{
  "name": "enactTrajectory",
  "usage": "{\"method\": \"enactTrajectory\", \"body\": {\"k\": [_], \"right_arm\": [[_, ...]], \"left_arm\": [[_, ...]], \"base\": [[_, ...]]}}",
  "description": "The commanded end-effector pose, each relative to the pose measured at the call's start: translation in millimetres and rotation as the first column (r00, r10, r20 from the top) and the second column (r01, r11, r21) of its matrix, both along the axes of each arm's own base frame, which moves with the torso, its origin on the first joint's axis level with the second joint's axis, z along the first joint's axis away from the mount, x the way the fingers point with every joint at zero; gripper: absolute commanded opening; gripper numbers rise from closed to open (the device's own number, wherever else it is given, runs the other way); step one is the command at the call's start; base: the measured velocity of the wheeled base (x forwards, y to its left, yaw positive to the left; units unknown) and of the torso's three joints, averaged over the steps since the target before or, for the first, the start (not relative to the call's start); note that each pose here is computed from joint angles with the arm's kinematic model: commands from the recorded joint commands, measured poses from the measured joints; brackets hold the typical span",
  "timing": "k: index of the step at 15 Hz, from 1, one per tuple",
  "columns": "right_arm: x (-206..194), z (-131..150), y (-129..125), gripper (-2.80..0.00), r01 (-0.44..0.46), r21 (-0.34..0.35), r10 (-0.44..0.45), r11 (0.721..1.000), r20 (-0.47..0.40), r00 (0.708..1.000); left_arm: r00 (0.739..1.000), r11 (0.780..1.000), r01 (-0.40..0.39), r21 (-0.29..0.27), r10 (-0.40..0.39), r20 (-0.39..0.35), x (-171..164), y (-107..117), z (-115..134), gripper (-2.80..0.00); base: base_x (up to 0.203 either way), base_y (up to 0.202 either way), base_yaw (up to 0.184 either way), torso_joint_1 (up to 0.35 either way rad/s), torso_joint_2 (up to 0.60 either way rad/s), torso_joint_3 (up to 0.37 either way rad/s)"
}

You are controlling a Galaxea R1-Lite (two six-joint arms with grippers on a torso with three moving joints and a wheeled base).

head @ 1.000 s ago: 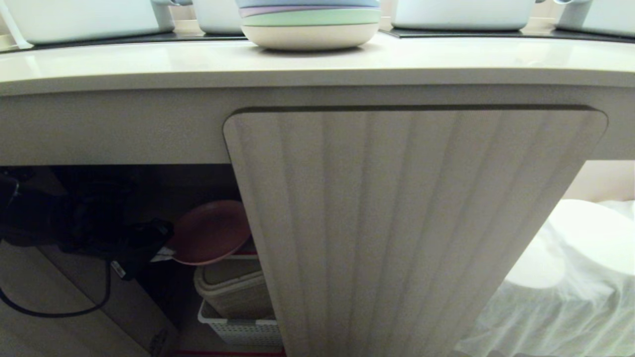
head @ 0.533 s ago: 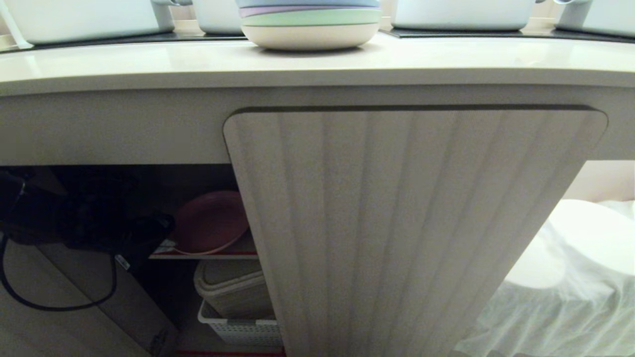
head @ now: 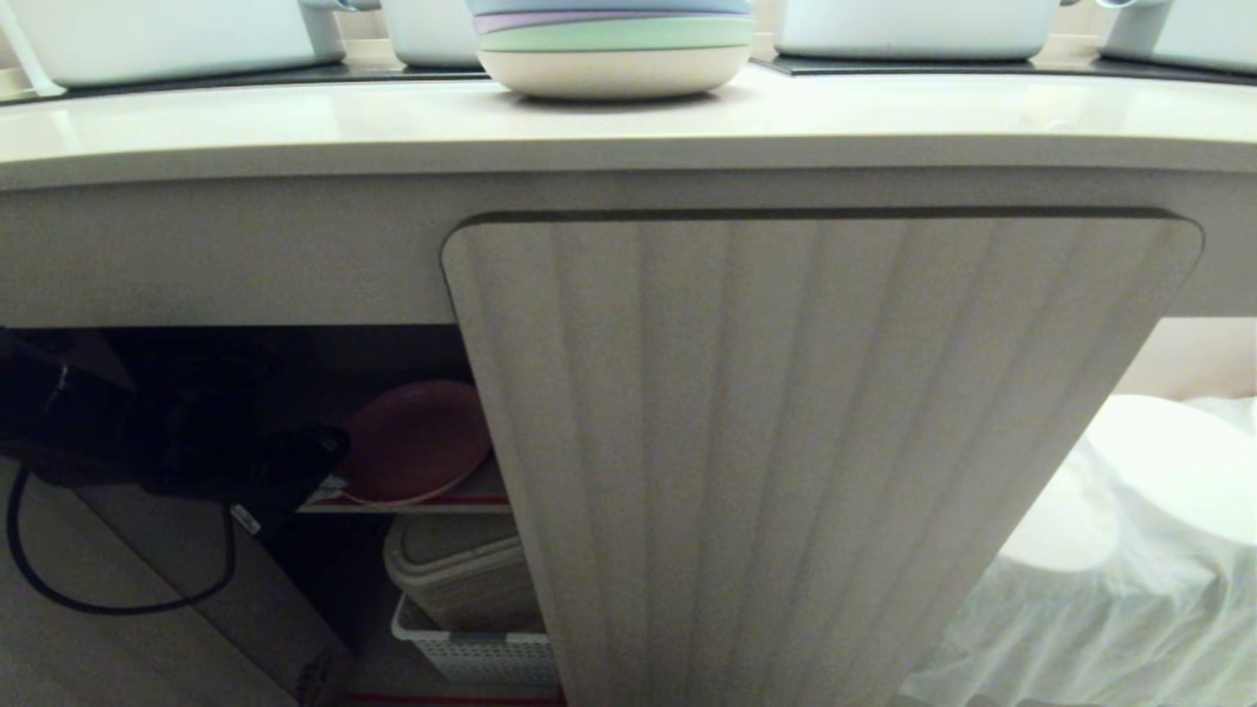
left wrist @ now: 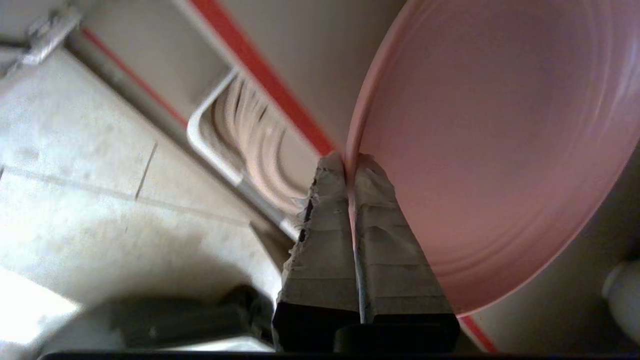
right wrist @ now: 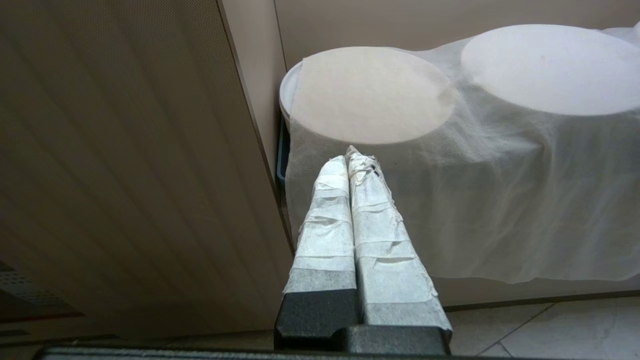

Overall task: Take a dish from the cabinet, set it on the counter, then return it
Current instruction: Put it back into the cabinet

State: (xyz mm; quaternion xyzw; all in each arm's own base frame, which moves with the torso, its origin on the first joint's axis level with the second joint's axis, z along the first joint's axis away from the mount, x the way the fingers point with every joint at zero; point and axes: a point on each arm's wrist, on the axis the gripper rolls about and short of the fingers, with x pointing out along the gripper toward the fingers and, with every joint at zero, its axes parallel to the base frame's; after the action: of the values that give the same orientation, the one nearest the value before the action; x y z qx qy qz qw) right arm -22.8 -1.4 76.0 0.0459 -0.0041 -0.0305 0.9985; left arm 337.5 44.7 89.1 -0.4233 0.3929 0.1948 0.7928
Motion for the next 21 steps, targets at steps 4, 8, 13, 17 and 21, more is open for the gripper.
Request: {"method": "enactTrajectory", "body": {"k": [4,8,13,17,21], "right_arm": [[0.0,0.1,0.0,-2.80,0.000,0.000,0.000,1.000,0.001,1.000],[0.0,0.1,0.0,-2.80,0.000,0.000,0.000,1.000,0.001,1.000],[0.0,0.1,0.0,-2.80,0.000,0.000,0.000,1.000,0.001,1.000],[0.0,0.1,0.0,-2.80,0.000,0.000,0.000,1.000,0.001,1.000],[0.0,-0.1,0.0,-2.80,0.000,0.000,0.000,1.000,-0.001,1.000]], "left_arm": [[1.000,1.000,-0.004,0.000,0.004,-0.001,3.3,0.2,-5.5,-2.80],[1.000,1.000,-0.005,0.001,0.005,0.010,9.8,1.4,-5.1,-2.80],[1.000,1.000,-0.019,0.020,0.019,0.013,21.1,3.2,-9.0,-2.80],[1.000,1.000,-0.023,0.021,0.022,0.003,24.6,3.8,-14.2,-2.80],[1.000,1.000,-0.022,0.020,0.022,-0.008,25.6,3.9,-18.6,-2.80]], "base": [[0.000,0.000,0.000,0.000,0.00,0.000],[0.000,0.000,0.000,0.000,0.00,0.000],[0.000,0.000,0.000,0.000,0.00,0.000],[0.000,0.000,0.000,0.000,0.00,0.000],[0.000,0.000,0.000,0.000,0.00,0.000]]}}
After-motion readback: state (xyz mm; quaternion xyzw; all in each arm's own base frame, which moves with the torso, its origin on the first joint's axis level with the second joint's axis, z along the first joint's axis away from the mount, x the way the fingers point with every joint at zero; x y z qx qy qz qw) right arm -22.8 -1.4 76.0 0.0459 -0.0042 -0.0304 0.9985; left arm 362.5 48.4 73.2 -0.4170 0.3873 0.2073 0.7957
